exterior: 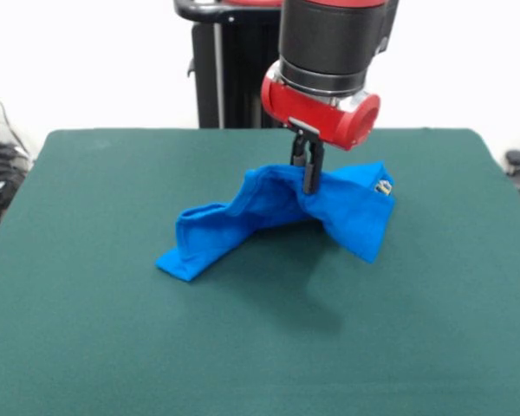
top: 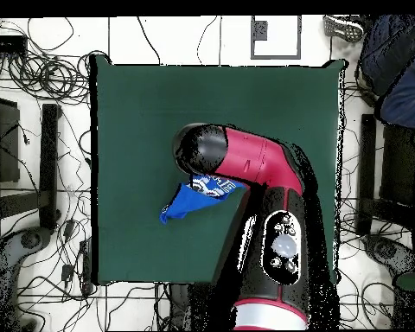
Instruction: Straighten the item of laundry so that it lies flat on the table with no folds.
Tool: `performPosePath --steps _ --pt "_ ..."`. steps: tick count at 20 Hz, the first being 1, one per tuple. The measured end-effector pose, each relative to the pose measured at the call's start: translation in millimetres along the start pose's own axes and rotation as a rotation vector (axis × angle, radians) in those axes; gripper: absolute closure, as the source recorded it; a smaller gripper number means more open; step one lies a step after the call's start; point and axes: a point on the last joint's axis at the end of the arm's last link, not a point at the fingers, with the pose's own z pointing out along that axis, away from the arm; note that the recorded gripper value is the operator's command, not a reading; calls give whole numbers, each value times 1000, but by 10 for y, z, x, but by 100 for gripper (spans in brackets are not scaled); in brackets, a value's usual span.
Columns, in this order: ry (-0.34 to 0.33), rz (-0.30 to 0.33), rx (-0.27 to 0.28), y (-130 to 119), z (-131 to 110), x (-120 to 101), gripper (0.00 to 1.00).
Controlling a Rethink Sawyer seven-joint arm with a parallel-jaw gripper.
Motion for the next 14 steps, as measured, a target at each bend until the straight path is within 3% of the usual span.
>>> performPosePath --steps 14 --pt "-2 7 -20 126 -60 23 100"
